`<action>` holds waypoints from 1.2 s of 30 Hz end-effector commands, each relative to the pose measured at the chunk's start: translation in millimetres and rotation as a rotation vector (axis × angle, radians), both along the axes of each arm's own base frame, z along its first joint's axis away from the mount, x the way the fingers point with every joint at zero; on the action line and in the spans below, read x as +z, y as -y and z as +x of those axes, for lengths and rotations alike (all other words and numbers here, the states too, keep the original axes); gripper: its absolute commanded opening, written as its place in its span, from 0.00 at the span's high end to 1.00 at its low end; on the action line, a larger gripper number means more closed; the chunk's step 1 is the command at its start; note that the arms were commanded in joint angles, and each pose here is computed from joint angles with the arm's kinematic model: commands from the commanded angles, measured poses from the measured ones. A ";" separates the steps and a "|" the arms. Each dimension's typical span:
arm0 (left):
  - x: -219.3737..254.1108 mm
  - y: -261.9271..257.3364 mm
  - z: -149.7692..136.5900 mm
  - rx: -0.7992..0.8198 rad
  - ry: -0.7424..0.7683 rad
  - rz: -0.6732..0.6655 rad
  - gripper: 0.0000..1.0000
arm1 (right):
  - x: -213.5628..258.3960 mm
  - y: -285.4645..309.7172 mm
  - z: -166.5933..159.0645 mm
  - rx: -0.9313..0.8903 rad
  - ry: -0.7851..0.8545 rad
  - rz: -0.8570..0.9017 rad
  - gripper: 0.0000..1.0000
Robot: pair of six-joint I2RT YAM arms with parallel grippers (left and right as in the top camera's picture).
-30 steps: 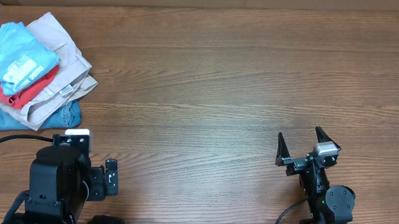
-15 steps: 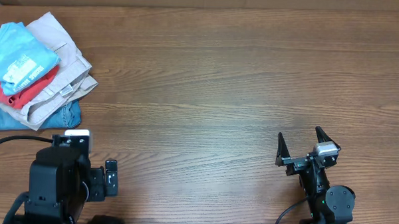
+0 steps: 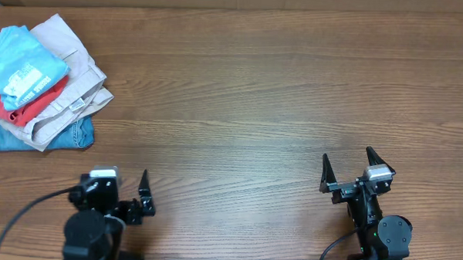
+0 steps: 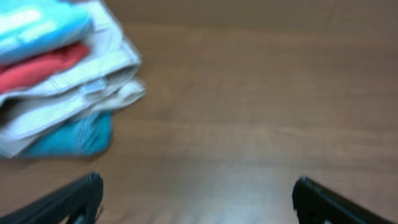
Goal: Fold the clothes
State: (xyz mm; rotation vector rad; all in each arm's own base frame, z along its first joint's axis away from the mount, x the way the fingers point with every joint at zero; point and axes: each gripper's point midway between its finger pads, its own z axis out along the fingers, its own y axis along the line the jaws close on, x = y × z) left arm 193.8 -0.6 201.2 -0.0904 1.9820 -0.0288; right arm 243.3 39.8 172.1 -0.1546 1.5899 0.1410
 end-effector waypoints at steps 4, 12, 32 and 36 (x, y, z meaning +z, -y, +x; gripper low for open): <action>-20.2 17.4 29.4 -0.100 0.229 -0.017 0.00 | -2.0 1.2 0.3 -0.005 0.002 -0.001 0.00; -41.3 24.2 51.2 -0.179 0.360 0.143 0.00 | -2.1 1.2 0.3 -0.005 0.002 -0.001 0.00; -43.7 22.8 51.2 -0.172 0.349 0.118 0.00 | -2.0 1.2 0.3 -0.005 0.002 -0.001 0.00; -43.7 22.8 51.2 -0.172 0.349 0.118 0.00 | -2.0 1.2 0.3 -0.005 0.002 -0.001 0.00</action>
